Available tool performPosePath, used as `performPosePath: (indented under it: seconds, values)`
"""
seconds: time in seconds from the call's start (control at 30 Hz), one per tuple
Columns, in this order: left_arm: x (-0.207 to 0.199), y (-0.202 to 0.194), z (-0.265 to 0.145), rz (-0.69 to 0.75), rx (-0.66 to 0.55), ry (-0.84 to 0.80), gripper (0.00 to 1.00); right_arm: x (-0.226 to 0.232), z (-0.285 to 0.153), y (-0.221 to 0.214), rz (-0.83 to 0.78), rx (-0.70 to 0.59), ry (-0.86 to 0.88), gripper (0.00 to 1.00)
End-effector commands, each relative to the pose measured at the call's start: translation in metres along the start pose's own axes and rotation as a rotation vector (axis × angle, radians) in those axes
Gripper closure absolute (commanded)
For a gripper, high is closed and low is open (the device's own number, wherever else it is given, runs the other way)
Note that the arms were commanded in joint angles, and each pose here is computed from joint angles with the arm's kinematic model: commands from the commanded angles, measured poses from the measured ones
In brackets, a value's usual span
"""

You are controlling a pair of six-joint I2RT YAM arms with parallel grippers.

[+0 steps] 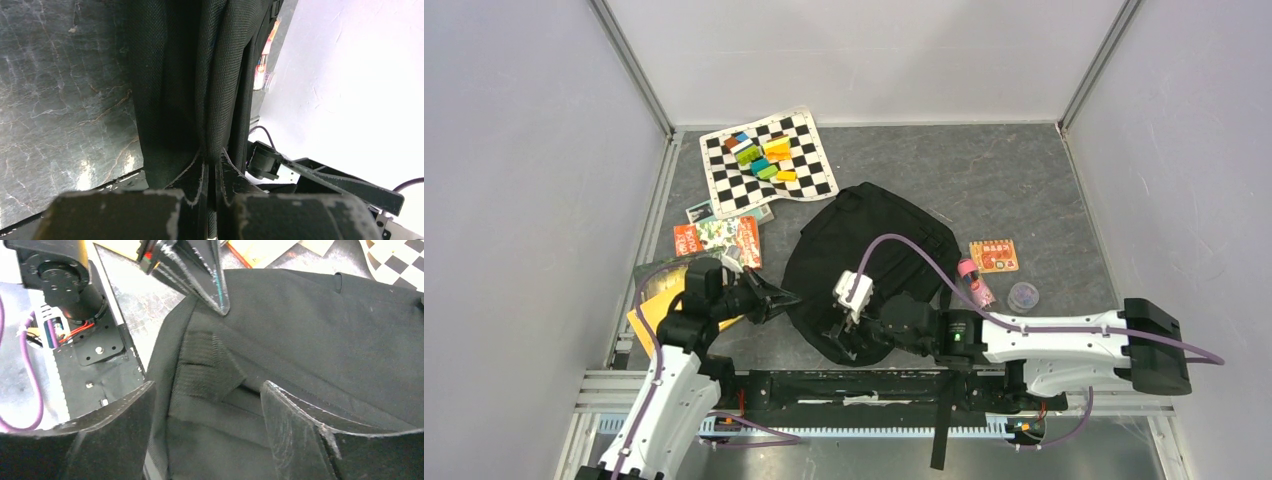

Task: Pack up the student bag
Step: Adjust the student bag at the center of the board.

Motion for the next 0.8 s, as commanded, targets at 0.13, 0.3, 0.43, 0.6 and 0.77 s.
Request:
performPosePath:
  seconds: [0.13,0.3,0.43,0.6,0.77]
  values:
    - [-0.051,0.017,-0.013,0.041,-0.072,-0.112,0.98,0.013,-0.035,-0.005,-0.204,-0.034,-0.016,0.15]
    - [-0.061,0.021,-0.016,0.05,-0.084,-0.119,0.98,0.025,-0.042,-0.026,-0.328,-0.001,-0.077,0.14]
    - [-0.064,0.021,-0.018,0.05,-0.084,-0.121,0.98,0.034,-0.04,-0.038,-0.387,0.015,-0.101,0.13]
    - [-0.068,0.021,-0.021,0.051,-0.093,-0.123,0.98,0.037,-0.029,-0.057,-0.453,0.063,-0.15,0.12]
    - [-0.075,0.022,-0.026,0.056,-0.107,-0.136,0.98,0.017,-0.025,-0.065,-0.516,0.105,-0.317,0.05]
Point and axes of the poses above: each gripper's point midway between its finger pads, its own z axis out along the fingers, its own x axis along the line the jaws close on, y = z × x, the point moved 1 cm from there along -z, back along the fingers, and after that the axes turned 2 degrees about -z, right-handed, at the moved point
